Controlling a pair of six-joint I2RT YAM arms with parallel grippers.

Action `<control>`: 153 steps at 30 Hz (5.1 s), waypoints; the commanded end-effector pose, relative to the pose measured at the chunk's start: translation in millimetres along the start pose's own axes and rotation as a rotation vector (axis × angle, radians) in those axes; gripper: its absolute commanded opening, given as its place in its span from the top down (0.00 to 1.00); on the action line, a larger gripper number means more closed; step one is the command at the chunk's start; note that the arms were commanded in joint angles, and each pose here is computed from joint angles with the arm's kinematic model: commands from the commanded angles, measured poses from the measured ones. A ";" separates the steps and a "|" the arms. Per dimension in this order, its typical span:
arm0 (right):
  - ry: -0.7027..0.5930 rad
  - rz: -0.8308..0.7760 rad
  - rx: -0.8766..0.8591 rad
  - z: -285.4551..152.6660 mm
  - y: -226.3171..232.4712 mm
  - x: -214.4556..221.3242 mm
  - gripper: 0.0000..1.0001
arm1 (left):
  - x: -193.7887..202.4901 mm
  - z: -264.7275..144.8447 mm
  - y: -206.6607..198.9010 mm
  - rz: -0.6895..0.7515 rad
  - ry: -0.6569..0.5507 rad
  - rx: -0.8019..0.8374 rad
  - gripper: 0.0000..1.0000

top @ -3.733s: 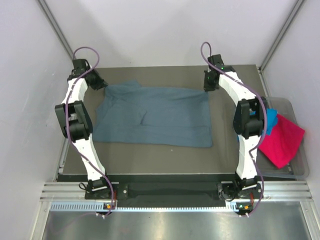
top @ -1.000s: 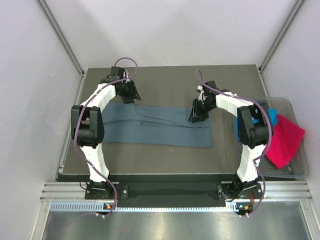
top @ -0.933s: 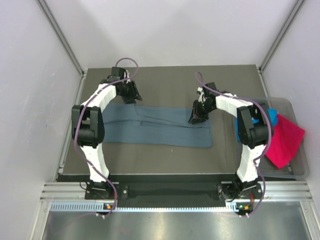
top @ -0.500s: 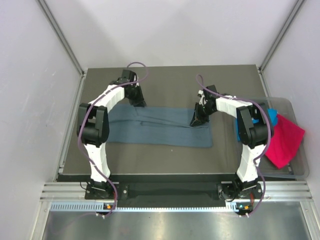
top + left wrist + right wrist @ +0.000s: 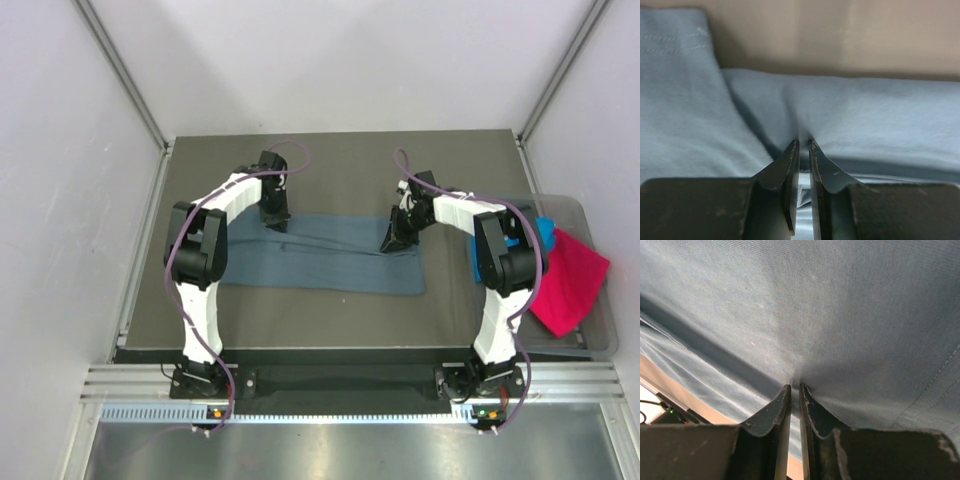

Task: Fold and stack the t-shirts
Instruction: Fold the tshirt

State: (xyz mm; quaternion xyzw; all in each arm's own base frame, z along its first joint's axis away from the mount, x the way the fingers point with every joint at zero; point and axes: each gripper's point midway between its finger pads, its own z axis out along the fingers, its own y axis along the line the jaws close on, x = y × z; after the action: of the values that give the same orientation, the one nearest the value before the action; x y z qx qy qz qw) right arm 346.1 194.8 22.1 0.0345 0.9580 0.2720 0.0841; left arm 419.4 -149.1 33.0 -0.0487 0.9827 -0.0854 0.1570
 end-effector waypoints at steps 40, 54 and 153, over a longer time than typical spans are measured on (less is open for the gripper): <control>-0.200 -0.368 -0.272 -0.9 150.9 -44.5 0.47 | -34.7 -154.7 140.4 -0.420 -0.398 -0.055 0.33; -0.258 -0.569 -0.453 86.2 287.8 -56.4 0.35 | -31.6 -119.9 235.9 -0.668 -0.421 0.095 0.30; 0.023 -0.269 -0.680 123.0 313.5 -14.4 0.63 | -46.3 -80.7 235.7 -0.685 -0.331 0.172 0.38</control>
State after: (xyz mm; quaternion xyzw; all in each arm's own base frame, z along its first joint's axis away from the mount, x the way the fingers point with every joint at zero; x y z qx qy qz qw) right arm 371.2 512.3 61.0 -0.1217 0.8325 0.5343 0.0813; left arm 399.2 107.3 62.5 -0.3903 0.8725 -0.1601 0.2467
